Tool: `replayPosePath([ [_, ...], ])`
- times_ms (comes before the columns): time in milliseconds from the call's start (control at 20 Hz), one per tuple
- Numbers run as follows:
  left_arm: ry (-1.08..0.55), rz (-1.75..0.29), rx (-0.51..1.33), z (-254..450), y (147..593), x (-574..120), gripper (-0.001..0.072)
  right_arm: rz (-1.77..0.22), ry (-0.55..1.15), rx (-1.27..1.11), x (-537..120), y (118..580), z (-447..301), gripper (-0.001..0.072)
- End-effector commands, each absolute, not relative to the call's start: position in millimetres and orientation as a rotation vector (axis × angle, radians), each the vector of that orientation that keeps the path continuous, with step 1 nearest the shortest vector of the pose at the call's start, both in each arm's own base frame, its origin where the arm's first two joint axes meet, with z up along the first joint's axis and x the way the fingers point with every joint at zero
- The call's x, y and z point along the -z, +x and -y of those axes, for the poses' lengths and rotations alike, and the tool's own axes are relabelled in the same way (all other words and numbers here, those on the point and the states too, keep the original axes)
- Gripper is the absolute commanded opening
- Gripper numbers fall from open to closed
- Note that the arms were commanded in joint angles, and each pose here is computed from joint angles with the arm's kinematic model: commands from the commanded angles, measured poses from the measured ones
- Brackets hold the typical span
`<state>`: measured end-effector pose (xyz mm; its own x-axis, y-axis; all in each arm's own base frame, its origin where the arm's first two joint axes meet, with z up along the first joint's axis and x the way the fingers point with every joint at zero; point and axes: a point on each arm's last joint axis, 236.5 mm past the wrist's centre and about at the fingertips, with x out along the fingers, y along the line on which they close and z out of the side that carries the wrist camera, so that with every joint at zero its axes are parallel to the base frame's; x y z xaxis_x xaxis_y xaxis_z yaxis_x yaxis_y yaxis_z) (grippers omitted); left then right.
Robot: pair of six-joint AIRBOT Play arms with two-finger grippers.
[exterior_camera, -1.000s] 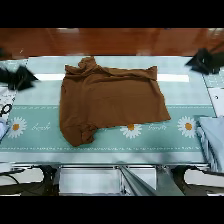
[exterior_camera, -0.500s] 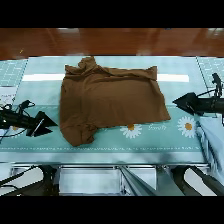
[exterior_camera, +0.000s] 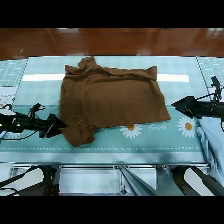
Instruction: Fold the shirts.
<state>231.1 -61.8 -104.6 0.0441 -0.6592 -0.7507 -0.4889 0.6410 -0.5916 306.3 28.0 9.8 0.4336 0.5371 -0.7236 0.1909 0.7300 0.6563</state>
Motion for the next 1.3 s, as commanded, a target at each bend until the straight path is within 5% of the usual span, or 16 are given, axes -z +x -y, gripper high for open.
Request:
replayPosePath([
  [0,-0.965,-1.5,0.141,68,257,110,0.0503,-1.125,0.758,-0.241,-10,307,-27,0.0402],
  [50,-0.961,-1.498,0.143,70,258,111,0.0479,-1.124,0.758,-0.24,-10,307,-27,0.0402],
  [150,-0.92,-1.496,0.209,75,255,107,0.0029,-1.118,0.753,-0.229,-9,308,-24,0.0402],
  [450,-0.875,-1.427,0.247,74,264,87,0.0019,-1.249,0.808,0.106,41,266,51,0.0402],
  [600,-0.856,-1.394,0.253,72,270,78,0.0019,-1.388,0.889,0.051,75,247,32,0.0402],
  [1050,-0.854,-1.387,0.251,71,272,78,0.0019,-1.326,1.148,-0.08,103,288,4,0.0402],
  [1250,-0.853,-1.382,0.245,70,273,78,0.0019,-1.325,1.029,-0.133,99,310,-19,0.0402],
])
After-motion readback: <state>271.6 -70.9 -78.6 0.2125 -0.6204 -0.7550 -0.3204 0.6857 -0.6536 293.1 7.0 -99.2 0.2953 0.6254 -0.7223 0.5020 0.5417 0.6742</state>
